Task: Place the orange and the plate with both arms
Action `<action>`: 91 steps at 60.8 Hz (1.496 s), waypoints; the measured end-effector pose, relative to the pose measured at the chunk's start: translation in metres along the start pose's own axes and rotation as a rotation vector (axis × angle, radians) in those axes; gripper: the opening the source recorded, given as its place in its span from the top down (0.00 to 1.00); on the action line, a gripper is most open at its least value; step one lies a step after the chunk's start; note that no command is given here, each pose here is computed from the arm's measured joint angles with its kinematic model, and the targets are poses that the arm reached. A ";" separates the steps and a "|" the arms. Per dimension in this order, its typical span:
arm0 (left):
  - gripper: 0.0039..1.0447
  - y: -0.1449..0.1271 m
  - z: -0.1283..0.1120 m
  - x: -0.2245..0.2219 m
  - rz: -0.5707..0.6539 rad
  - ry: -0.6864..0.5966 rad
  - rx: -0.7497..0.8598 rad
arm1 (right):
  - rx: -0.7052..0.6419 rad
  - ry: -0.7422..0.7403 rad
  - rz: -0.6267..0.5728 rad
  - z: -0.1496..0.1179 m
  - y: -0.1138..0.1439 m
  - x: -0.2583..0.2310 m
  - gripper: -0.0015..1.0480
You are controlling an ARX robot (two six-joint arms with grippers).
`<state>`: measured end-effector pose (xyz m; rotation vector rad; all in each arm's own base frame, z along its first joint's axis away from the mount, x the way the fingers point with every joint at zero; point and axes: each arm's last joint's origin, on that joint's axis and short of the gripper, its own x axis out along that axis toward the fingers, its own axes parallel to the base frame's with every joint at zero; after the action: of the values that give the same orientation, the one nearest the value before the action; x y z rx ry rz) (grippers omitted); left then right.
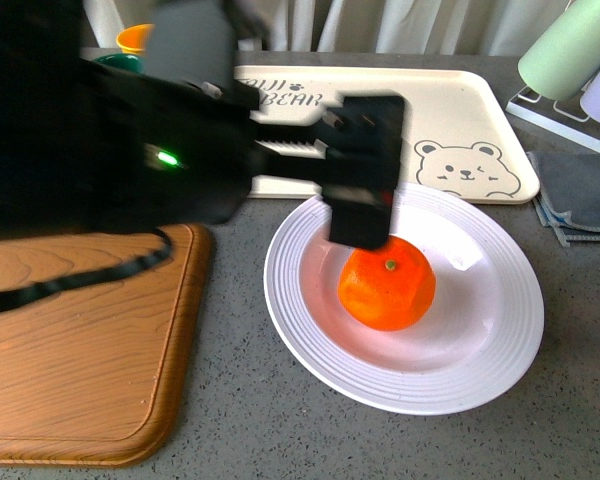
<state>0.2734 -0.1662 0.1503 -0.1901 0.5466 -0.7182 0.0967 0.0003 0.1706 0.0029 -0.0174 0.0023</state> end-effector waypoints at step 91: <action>0.99 0.032 -0.065 -0.211 0.711 -0.560 0.187 | 0.000 -0.001 0.001 0.000 0.000 0.000 0.09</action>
<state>0.1258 -0.0005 0.1706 -0.0094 -0.0116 -0.0035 0.0966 0.0003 0.1706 0.0029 -0.0181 0.0035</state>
